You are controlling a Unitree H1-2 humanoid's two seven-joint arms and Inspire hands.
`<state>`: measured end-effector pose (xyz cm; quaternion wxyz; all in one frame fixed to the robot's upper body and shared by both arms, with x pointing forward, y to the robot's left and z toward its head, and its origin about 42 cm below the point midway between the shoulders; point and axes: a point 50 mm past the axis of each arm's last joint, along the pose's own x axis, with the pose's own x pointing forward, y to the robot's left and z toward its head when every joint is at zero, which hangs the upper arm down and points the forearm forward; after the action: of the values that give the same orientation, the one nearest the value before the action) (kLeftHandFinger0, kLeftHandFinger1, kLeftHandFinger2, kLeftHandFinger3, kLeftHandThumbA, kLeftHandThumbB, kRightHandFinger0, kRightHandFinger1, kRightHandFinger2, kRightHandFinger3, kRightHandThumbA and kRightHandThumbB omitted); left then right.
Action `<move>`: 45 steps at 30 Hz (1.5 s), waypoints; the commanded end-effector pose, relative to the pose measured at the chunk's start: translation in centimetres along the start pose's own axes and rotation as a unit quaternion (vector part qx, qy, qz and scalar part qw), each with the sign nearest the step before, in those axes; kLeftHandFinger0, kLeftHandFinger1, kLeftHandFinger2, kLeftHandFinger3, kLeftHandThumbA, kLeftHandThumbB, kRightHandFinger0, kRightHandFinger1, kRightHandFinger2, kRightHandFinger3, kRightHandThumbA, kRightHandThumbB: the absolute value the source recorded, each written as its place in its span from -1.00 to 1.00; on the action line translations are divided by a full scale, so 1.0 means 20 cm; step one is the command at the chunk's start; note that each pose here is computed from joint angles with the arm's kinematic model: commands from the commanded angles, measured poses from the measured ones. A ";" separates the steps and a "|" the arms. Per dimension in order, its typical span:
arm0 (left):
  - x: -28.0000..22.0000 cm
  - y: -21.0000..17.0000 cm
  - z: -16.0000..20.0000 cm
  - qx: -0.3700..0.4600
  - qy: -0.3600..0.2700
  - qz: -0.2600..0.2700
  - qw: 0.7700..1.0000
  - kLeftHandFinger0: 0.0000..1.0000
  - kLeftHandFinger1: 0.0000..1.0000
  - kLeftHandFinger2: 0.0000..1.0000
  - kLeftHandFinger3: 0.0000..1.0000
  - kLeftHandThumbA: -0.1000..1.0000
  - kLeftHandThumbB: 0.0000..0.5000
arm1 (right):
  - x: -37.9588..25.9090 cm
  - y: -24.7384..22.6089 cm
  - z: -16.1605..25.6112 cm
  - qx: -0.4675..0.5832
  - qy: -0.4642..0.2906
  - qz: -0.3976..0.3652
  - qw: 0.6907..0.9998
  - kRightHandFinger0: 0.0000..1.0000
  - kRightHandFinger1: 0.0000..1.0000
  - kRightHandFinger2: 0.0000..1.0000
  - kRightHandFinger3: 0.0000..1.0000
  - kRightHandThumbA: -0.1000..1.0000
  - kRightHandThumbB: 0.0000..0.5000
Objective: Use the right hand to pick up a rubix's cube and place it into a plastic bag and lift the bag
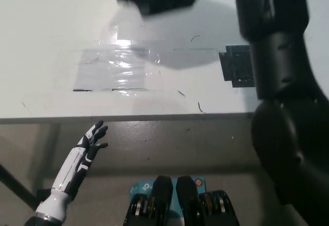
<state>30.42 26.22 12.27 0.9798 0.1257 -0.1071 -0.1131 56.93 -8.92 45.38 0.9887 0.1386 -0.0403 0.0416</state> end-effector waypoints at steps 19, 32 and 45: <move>0.04 0.04 0.06 0.005 -0.025 -0.001 1.000 0.81 1.00 1.00 1.00 0.94 -0.37 | -0.01 -0.20 -0.65 -0.048 0.102 -0.059 0.992 -0.93 -0.42 0.62 0.18 -0.43 -0.09; 0.02 0.03 0.05 -0.002 -0.019 -0.001 1.000 0.83 1.00 1.00 1.00 0.92 -0.40 | -0.06 -0.02 0.03 -0.326 -0.122 -0.028 0.937 1.00 1.00 1.00 1.00 0.71 0.99; 0.03 0.03 0.05 0.002 -0.025 -0.005 1.000 0.80 1.00 1.00 1.00 0.88 -0.45 | -0.30 0.11 0.53 -0.350 -0.247 -0.020 0.903 1.00 1.00 1.00 1.00 0.72 1.00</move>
<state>30.45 26.16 12.20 0.9800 0.1259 -0.1037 -0.1139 56.08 -11.43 38.75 0.9921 -0.0940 -0.0824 -0.0062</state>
